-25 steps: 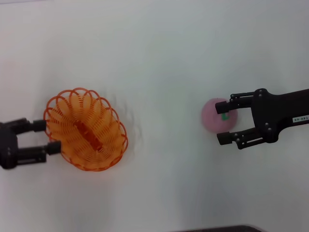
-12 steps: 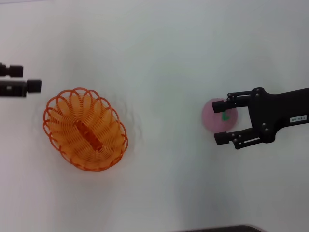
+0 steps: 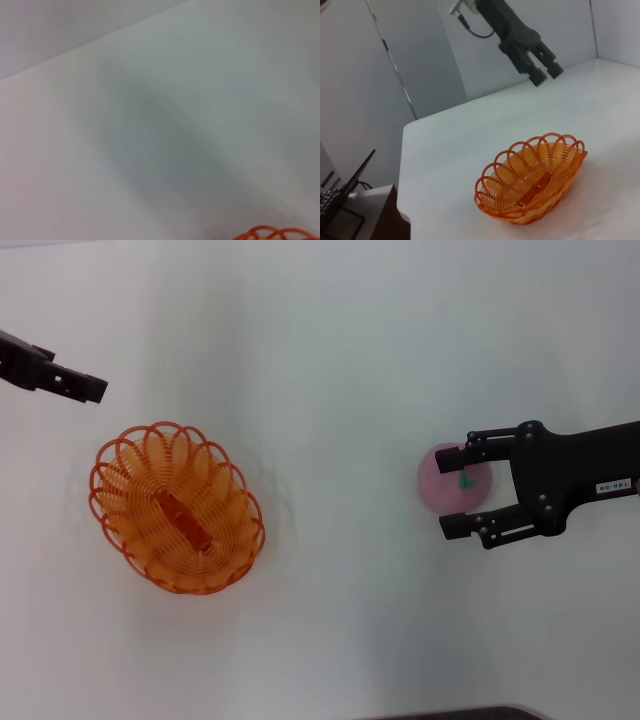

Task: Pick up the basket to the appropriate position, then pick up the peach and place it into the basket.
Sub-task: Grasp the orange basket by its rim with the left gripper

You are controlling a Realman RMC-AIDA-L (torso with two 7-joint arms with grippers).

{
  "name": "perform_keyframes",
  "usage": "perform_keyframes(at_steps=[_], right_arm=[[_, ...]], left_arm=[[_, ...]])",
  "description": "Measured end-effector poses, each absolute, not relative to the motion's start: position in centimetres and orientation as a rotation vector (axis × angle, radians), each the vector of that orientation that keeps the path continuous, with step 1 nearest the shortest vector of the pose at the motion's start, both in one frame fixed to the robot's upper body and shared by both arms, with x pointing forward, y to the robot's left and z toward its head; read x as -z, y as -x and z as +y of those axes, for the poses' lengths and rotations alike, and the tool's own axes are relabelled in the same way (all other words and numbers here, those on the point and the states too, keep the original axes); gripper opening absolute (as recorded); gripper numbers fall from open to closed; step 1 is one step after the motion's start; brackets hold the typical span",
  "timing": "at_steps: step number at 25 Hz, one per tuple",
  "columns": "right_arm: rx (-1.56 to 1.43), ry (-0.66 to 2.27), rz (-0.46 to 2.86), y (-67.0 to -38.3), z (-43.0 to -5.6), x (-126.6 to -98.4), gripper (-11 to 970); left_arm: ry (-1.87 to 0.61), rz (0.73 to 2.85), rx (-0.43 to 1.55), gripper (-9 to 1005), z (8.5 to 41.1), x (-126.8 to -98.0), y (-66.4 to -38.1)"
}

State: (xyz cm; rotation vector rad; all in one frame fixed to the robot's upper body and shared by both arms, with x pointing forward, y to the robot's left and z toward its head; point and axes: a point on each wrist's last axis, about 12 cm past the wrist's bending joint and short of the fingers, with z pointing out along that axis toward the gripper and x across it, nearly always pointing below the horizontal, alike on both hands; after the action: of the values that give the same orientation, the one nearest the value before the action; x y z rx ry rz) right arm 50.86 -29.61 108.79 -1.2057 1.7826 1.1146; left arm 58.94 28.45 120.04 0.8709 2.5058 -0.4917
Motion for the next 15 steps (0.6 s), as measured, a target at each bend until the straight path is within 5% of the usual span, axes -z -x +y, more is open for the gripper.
perform_keyframes(at_steps=[15], right_arm=[[-1.113, 1.190, 1.781, -50.7, -29.7, -108.7, 843]], left_arm=[[-1.069, 2.694, 0.147, 859, 22.8, -119.2, -61.2]])
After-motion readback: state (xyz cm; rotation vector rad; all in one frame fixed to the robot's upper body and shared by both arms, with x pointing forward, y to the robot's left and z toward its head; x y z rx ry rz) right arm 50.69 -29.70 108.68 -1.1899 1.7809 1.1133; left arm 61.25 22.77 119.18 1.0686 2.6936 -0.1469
